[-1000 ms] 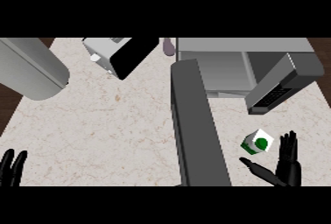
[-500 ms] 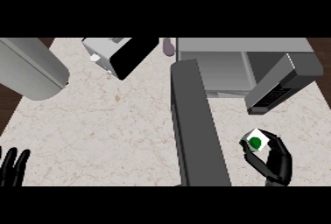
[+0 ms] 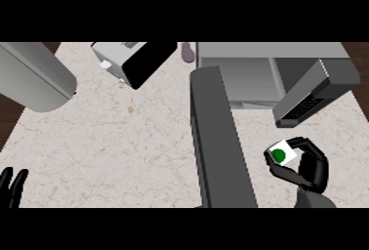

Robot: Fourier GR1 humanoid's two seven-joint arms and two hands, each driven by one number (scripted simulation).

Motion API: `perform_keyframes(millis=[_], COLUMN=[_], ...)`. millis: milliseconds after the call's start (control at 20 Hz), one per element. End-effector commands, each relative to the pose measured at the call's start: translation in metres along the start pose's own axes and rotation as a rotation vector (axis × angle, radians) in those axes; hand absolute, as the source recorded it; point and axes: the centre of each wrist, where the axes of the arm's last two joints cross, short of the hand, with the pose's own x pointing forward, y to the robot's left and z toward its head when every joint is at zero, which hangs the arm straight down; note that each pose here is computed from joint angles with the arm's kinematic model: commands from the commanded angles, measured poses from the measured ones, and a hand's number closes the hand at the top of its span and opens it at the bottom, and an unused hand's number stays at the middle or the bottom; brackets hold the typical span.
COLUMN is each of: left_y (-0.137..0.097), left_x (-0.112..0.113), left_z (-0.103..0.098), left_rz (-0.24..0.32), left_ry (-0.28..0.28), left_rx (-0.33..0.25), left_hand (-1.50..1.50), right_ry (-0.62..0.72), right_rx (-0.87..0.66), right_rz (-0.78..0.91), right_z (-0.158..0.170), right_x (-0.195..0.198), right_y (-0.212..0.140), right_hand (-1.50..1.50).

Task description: Pick up the milk, place it into the microwave and close the microwave

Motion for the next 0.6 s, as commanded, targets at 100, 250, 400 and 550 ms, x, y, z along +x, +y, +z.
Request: perform_keyframes(millis=[100,250,400,550], left_y=[-0.006,-0.004,0.002,0.0], left_x=[-0.001,-0.005,0.001,-0.02], left_z=[0.006,0.005,0.003,0.006], left_rz=[0.019,0.025,0.01,0.011], left_ry=[0.012,0.004,-0.011,0.006], left_rx=[-0.015,-0.018,-0.001,0.004], left_hand=[-1.5,-1.5,-1.5,-1.5], right_ry=[-0.008,-0.039,-0.015,-0.038], right_rx=[0.352,0.411,0.466,0.475], right_rz=[-0.121,-0.174,-0.242,-0.257], right_z=[-0.04,-0.049,-0.043,-0.052], right_x=[0.013,0.012,0.021,0.043], right_y=[-0.037,-0.019,-0.012,0.001], right_hand=[1.5,1.5,1.5,1.5])
